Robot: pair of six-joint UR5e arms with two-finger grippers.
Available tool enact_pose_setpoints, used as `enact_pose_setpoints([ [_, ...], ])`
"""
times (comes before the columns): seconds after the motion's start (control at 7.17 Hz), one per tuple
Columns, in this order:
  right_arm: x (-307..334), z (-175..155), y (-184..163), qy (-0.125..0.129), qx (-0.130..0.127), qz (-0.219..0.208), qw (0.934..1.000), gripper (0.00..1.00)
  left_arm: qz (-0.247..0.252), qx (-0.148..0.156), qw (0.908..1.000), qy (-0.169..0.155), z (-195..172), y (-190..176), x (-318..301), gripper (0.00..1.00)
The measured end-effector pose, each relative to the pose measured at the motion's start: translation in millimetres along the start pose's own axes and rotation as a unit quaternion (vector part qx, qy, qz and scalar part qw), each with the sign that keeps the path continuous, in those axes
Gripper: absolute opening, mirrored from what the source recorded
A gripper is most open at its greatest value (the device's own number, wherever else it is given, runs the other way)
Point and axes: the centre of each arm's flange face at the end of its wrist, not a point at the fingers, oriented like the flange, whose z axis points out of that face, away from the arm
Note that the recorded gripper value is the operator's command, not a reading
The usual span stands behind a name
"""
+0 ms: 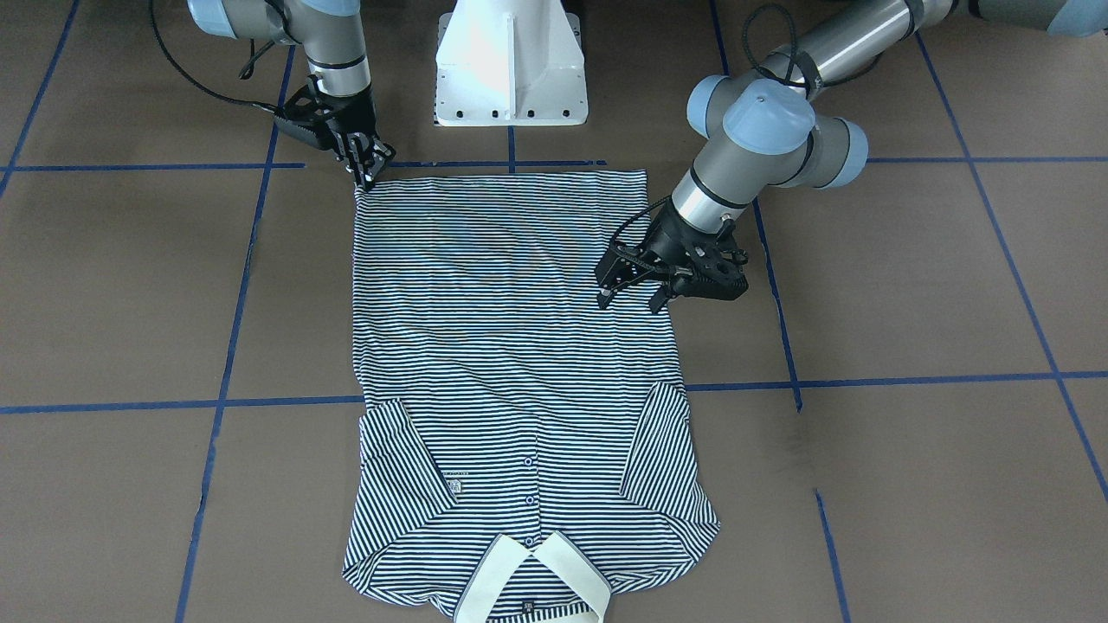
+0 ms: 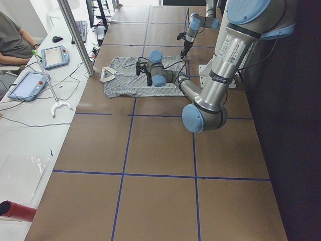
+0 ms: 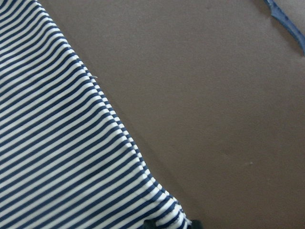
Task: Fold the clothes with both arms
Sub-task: 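Move both grippers down along the shirt's sides toward the hem, then lower both grippers to the hem corners nearest the robot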
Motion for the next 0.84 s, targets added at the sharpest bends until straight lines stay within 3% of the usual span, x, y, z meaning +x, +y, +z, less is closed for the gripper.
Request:
enact_pose_setpoints([
  [0.42, -3, -10, 0, -0.009, -0.005, 0.001, 1.0000, 0.00, -0.001, -0.002, 1.0000, 0.001, -1, 5, -1, 0.86],
  [0.56, -6, -21, 0, -0.018, -0.010, 0.002, 0.9998, 0.00, -0.007, -0.002, 1.0000, 0.001, -2, 22, -5, 0.86],
  [0.84, -6, -35, 2, -0.027, -0.021, 0.002, 0.9994, 0.00, -0.032, 0.003, 0.9995, -0.001, -8, 89, -16, 0.83],
])
